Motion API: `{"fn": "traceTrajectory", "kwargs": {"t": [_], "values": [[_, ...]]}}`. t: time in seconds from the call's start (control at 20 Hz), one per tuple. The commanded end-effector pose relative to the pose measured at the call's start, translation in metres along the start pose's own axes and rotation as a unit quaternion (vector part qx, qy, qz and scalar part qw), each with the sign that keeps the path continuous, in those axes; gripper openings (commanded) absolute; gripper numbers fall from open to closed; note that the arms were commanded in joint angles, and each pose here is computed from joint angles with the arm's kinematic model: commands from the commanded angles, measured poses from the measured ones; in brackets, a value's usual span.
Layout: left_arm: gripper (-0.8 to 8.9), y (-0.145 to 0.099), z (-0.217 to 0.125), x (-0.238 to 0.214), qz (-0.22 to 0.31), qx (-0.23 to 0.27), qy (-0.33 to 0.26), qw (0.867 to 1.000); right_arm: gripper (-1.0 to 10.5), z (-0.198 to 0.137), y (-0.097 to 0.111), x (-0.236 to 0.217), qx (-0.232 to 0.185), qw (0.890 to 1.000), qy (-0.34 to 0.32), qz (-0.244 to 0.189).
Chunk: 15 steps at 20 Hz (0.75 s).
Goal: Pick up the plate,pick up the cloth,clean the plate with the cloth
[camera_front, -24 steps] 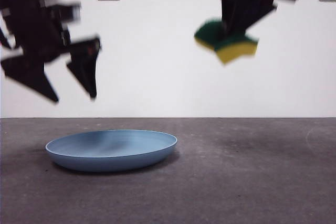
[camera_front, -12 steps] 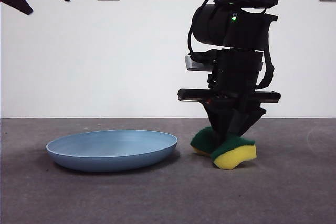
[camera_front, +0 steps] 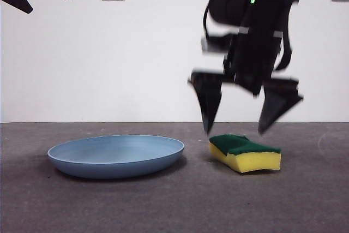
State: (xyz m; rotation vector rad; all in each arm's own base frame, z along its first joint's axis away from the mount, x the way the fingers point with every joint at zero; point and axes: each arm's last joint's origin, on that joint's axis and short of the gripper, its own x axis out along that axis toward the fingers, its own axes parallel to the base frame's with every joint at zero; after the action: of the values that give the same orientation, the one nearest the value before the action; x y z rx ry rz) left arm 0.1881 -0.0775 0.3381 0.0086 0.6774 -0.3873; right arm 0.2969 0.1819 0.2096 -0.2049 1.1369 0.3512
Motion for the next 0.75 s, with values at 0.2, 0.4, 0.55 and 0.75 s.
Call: {"fn": "traceTrajectory", "kwargs": {"t": [0.2, 0.4, 0.55, 0.75], "values": [[-0.09, 0.0, -0.002, 0.001, 0.0, 0.045, 0.007, 0.999, -0.1, -0.01, -0.004, -0.067, -0.013, 0.999, -0.047, 0.009], [-0.08, 0.0, -0.006, 0.001, 0.002, 0.062, 0.029, 0.998, -0.1, -0.019, -0.008, -0.122, -0.008, 0.991, -0.13, 0.019], [-0.08, 0.002, -0.002, -0.005, 0.04, 0.073, -0.007, 0.996, -0.1, -0.029, -0.01, -0.157, -0.012, 0.98, -0.2, 0.016], [-0.08, 0.0, 0.001, -0.04, 0.042, 0.077, -0.121, 0.989, -0.1, -0.058, -0.007, -0.184, -0.016, 0.954, -0.298, 0.023]]}}
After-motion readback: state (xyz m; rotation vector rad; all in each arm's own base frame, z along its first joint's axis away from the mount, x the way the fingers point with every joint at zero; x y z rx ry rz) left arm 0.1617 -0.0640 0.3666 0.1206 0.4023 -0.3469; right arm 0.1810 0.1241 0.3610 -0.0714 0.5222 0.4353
